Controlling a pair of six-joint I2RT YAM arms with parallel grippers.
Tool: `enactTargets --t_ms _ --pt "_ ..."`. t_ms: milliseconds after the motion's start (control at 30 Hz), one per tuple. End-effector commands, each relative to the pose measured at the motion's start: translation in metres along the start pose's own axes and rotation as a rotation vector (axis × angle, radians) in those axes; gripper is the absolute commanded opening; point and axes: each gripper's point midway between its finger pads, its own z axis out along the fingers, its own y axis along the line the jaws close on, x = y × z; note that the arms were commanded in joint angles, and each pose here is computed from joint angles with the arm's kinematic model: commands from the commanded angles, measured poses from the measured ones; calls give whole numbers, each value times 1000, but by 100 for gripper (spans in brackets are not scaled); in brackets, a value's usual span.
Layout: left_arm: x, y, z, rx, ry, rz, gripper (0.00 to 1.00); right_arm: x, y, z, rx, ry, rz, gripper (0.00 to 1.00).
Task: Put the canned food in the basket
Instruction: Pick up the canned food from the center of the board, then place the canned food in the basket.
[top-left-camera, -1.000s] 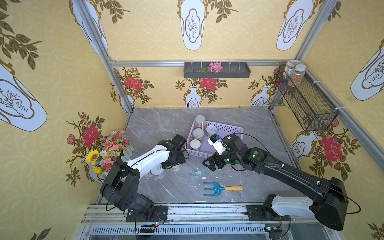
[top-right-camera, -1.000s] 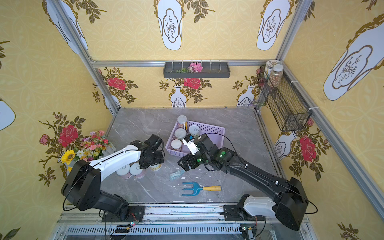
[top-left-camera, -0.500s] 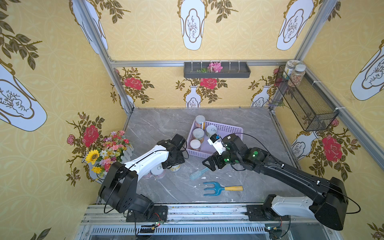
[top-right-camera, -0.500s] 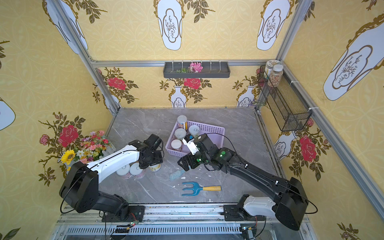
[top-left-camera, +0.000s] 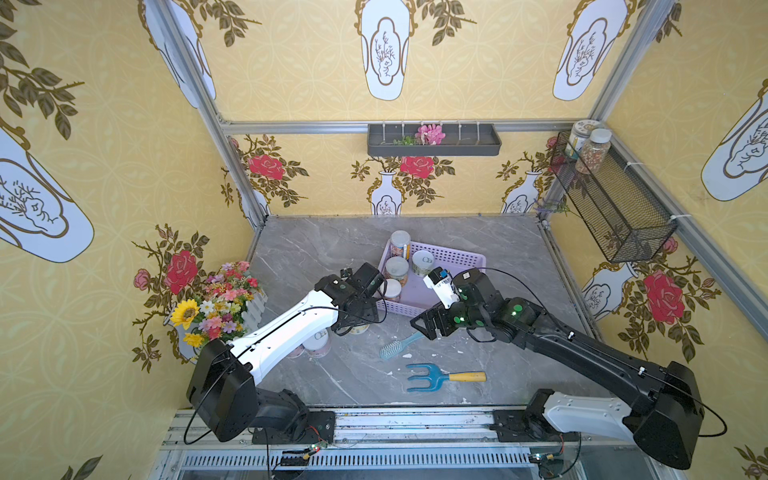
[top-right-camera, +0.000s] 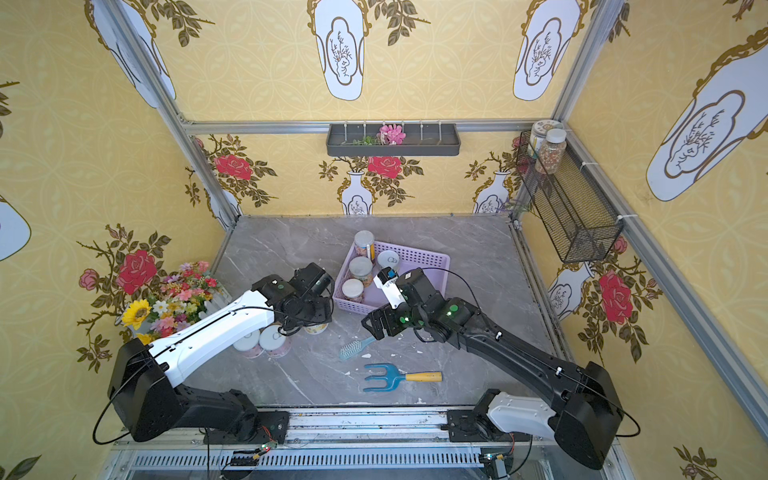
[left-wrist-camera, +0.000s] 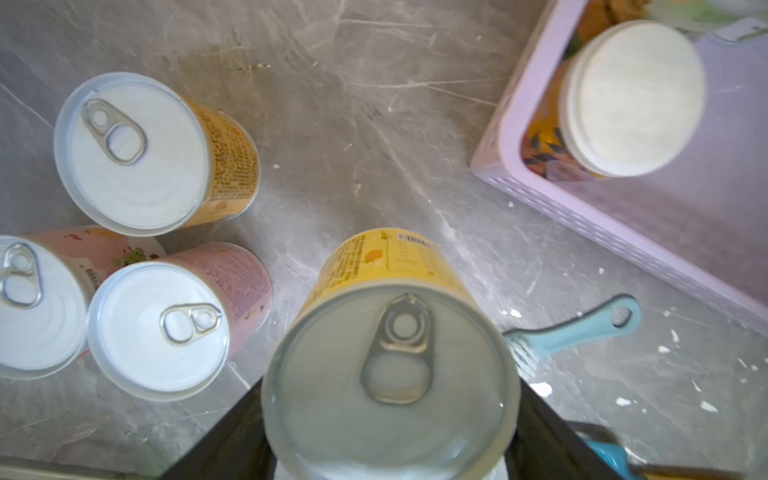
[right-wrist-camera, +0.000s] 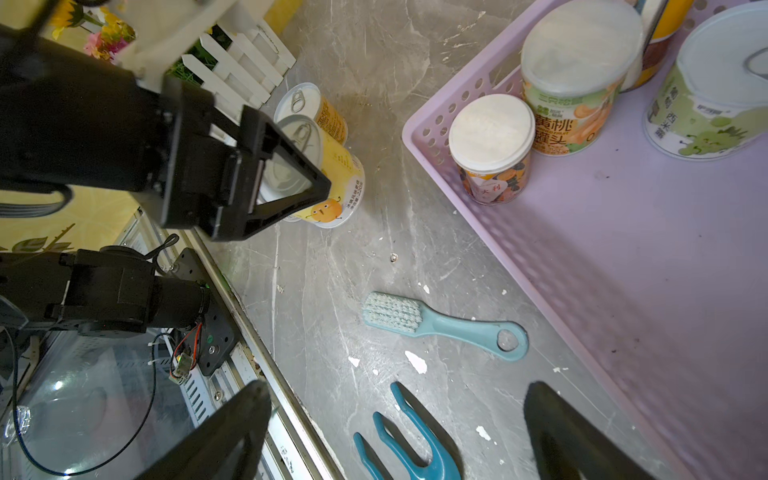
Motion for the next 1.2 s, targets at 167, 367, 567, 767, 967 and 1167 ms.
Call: enactTargets --t_ms 167,367,567,767,967,1167 --pt "-14 -62 -48 164 -103 171 78 -17 -14 -15 -16 -101 63 98" --pt "-39 -109 -56 233 -146 259 78 -14 -37 -33 19 -153 139 98" --pt "-60 -150 -42 246 -164 334 78 -3 -77 -54 154 -175 253 98" --pt "-75 -173 -20 194 -162 383 78 5 -104 -75 312 -179 296 98" --pt "-88 -201 2 186 -165 417 78 -6 -112 -92 389 -230 268 97" --pt "-97 -215 29 135 -170 469 78 -24 -104 -108 388 -307 181 97"
